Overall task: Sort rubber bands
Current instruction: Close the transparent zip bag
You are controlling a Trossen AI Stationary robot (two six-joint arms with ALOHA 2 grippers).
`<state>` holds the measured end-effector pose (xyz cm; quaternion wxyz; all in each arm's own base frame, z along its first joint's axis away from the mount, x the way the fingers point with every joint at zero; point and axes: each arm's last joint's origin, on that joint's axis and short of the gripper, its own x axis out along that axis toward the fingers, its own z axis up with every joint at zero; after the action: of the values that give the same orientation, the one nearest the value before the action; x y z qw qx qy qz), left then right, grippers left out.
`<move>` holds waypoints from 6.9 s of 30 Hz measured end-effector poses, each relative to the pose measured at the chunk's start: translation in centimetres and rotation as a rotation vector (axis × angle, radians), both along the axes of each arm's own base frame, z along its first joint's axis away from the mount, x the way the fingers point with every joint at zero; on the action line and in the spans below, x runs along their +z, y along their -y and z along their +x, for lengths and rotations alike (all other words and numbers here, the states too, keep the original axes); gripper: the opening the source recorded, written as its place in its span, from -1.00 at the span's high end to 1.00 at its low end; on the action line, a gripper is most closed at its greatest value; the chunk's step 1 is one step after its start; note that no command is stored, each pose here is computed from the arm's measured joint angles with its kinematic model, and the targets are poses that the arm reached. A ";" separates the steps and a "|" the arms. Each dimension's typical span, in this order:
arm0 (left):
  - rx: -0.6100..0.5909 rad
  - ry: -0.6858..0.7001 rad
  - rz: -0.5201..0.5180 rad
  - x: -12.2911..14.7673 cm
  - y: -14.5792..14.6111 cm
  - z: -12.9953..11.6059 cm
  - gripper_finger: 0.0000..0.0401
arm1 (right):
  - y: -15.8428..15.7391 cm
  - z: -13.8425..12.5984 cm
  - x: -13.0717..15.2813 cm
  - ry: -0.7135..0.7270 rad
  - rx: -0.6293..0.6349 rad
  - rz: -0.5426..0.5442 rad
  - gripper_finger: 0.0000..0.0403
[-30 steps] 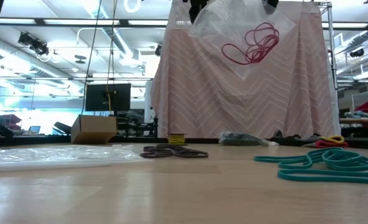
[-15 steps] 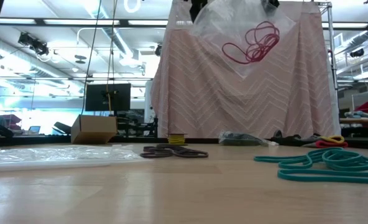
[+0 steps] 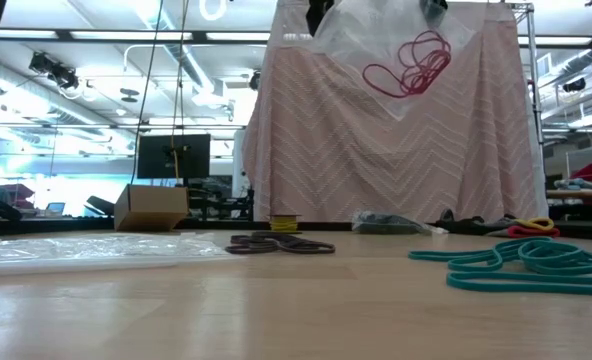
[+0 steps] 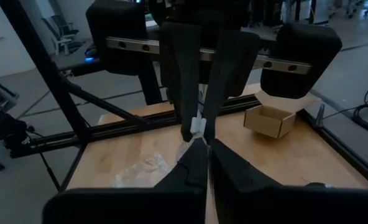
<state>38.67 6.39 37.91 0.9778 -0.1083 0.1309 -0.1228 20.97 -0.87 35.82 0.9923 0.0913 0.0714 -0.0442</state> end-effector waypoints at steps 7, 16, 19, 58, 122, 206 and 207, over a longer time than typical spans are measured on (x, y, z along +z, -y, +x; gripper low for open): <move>-0.001 -0.007 -0.002 -0.1 0.0 0.0 0.96 | 0.0 0.1 0.3 0.036 0.008 0.005 1.00; 0.023 -0.019 0.003 -0.3 -0.1 0.2 0.95 | 0.0 0.1 0.4 0.045 0.009 0.021 1.00; 0.036 -0.011 0.008 -0.3 -0.1 0.2 0.86 | 0.0 0.0 0.4 0.045 0.008 0.024 1.00; 0.039 -0.060 -0.002 -0.9 0.3 0.4 0.93 | 0.5 0.0 0.7 0.067 0.088 0.024 0.84; 0.031 -0.060 -0.023 -0.8 0.5 0.4 0.92 | 0.6 0.7 -0.1 0.027 0.062 0.100 1.00; -0.043 -0.061 -0.023 -0.9 0.9 0.3 0.93 | 0.3 0.8 -0.6 -0.031 0.130 0.195 0.44; -0.048 -0.059 -0.024 -0.9 0.9 0.4 0.93 | 0.3 0.8 -0.8 -0.045 0.116 0.198 0.47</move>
<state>39.02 5.46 37.00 0.9689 -0.1206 0.1607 -0.1446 21.76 -1.18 35.05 0.9774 0.1837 0.1027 0.0183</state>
